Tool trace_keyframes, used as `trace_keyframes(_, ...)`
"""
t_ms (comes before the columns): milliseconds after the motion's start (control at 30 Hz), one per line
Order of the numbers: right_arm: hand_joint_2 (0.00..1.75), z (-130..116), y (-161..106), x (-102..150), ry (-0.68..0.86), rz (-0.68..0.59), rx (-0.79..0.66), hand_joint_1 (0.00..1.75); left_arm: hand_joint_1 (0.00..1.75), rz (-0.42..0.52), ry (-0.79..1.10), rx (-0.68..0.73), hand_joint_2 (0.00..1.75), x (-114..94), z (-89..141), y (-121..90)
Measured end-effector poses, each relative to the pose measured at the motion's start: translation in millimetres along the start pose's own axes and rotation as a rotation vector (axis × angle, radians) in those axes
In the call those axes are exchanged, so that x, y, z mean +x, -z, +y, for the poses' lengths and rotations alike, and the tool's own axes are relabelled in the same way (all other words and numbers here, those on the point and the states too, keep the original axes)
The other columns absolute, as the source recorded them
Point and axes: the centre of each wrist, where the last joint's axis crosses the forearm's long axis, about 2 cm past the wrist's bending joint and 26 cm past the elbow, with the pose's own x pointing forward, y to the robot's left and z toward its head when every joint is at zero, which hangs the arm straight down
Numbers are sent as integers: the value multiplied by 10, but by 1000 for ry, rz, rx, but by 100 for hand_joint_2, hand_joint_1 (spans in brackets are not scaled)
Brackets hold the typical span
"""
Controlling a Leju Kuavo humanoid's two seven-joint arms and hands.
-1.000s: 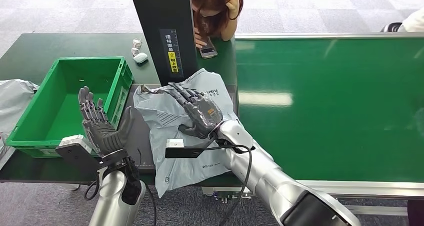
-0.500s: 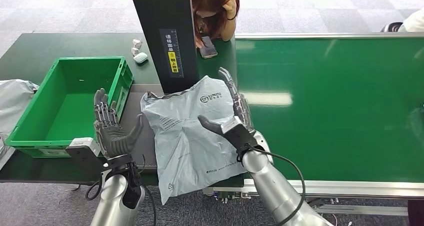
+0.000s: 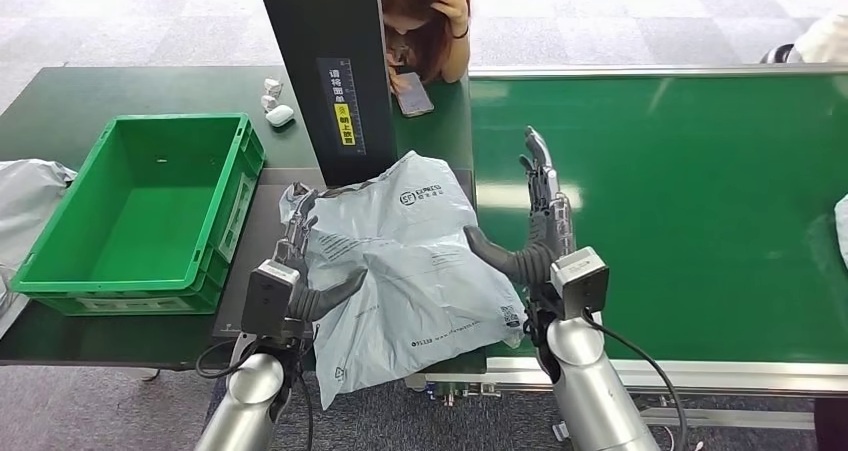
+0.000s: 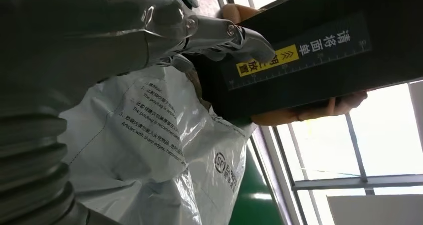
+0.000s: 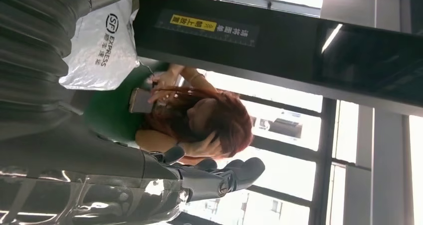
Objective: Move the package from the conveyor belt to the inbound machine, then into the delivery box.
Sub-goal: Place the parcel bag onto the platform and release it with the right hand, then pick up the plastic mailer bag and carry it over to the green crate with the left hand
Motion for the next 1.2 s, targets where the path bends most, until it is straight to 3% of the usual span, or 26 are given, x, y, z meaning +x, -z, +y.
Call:
trace_keyframes(133, 175, -45, -5, 11, -4, -5, -16, 0, 0, 37, 23, -50, 175, -19, -19, 0)
trace_keyframes(500, 175, -324, -329, -60, 13, 73, -92, 0, 0, 341, 337, -308, 175, -270, -141, -16)
trace_keyframes(633, 175, -371, -412, -85, -3, 97, -95, 0, 0, 409, 485, -377, 175, -360, -181, 14)
trace_keyframes(667, 175, -376, -432, -88, -5, 103, -96, 0, 7, 419, 523, -386, 175, -376, -191, 26)
trace_keyframes(800, 175, -397, -503, -96, -7, 132, -107, 0, 171, 436, 617, -409, 175, -412, -226, 68)
trace_keyframes(1200, 175, -486, -642, -35, -20, 163, -158, 0, 175, 336, 661, -392, 175, -422, -211, 73)
